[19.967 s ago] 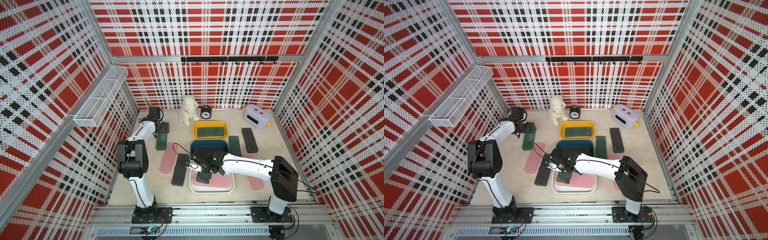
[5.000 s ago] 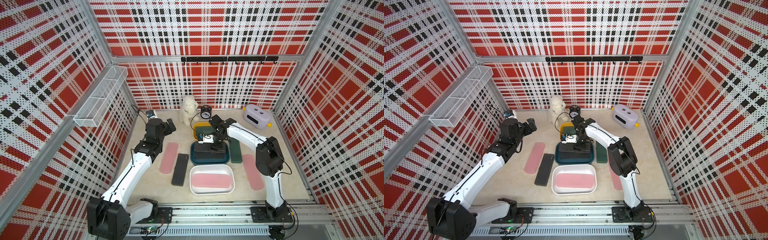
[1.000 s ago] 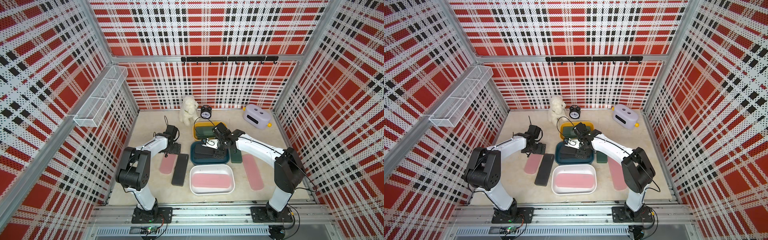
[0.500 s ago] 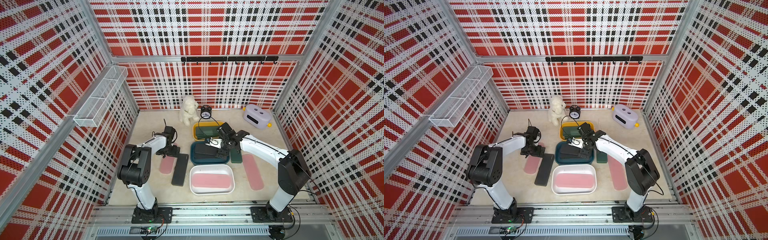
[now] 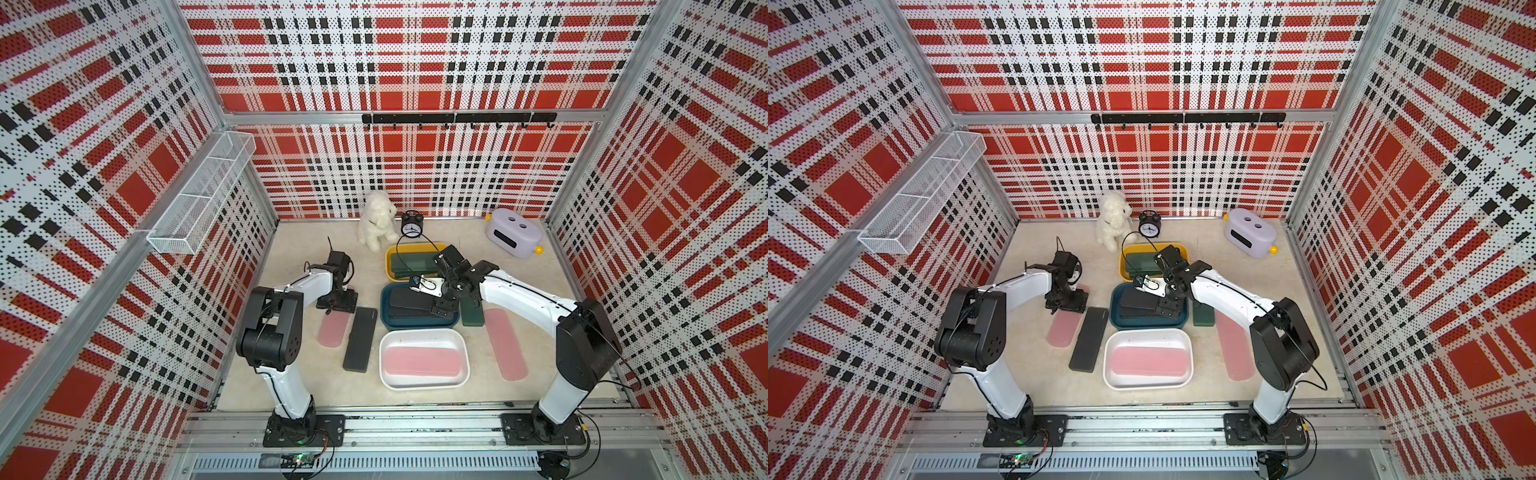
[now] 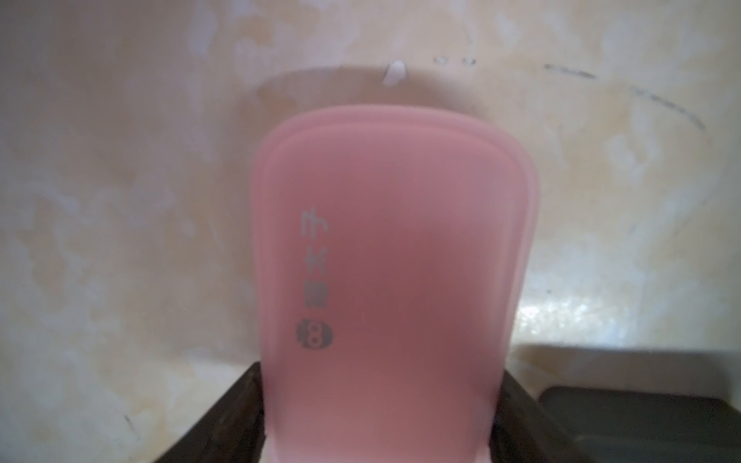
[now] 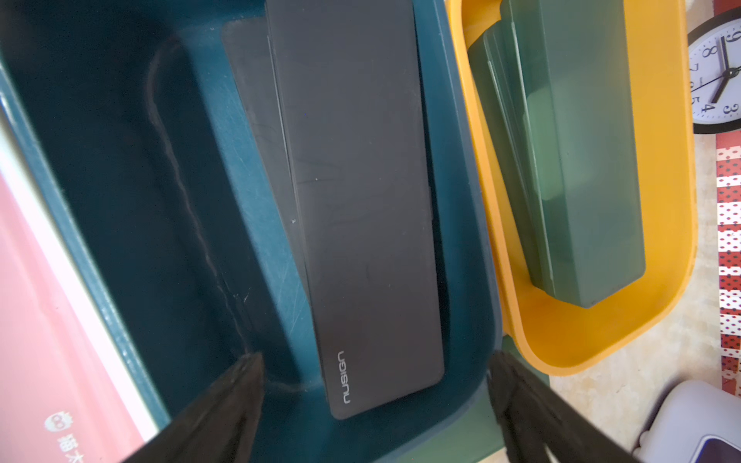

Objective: Place the pencil cases by color into the storage box
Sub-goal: Pick up the pencil case from the center of the board.

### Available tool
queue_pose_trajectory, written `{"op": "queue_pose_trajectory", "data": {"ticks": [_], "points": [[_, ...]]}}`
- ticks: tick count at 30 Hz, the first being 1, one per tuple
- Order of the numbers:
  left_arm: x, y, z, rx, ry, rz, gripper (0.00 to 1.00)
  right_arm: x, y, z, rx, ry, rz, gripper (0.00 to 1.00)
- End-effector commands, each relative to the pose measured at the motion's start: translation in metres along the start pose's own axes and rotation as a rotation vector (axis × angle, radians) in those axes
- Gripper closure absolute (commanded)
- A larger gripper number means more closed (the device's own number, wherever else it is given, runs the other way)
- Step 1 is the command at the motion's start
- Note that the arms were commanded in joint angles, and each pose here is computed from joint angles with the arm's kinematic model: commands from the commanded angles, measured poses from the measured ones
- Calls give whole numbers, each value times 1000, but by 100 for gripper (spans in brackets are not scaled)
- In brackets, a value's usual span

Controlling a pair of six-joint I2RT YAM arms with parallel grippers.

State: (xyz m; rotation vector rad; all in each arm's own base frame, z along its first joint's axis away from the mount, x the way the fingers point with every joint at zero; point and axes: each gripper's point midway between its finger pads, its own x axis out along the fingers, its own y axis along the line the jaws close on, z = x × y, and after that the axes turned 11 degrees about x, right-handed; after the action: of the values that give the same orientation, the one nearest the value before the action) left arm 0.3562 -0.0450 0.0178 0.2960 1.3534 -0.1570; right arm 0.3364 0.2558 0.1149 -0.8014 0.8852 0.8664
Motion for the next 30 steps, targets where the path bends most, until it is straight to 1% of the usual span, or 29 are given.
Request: {"op": "queue_pose_trajectory", "data": {"ticks": [1, 5, 8, 11, 17, 18, 24, 27, 30], "points": [[11, 15, -22, -13, 83, 66, 29, -5, -2, 0, 14, -14, -9, 6], [-9, 31, -7, -51, 19, 126, 30, -8, -5, 1, 33, -24, -21, 6], [-33, 38, 12, -83, -63, 148, 30, -15, -13, 5, 82, -52, -42, 6], [-58, 38, 29, -83, -149, 169, 31, -23, -26, 5, 149, -88, -75, 6], [-110, 28, 51, -60, -296, 228, 31, -44, -51, 0, 285, -167, -157, 6], [-122, 13, 58, -28, -334, 217, 31, -48, -56, -1, 312, -182, -175, 6], [-176, -29, 76, 54, -490, 197, 31, -70, -80, -17, 464, -248, -253, 6], [-194, -52, 78, 101, -543, 183, 31, -80, -88, -27, 525, -266, -296, 6], [-205, -72, 76, 143, -575, 175, 31, -88, -91, -35, 560, -285, -321, 6]]}}
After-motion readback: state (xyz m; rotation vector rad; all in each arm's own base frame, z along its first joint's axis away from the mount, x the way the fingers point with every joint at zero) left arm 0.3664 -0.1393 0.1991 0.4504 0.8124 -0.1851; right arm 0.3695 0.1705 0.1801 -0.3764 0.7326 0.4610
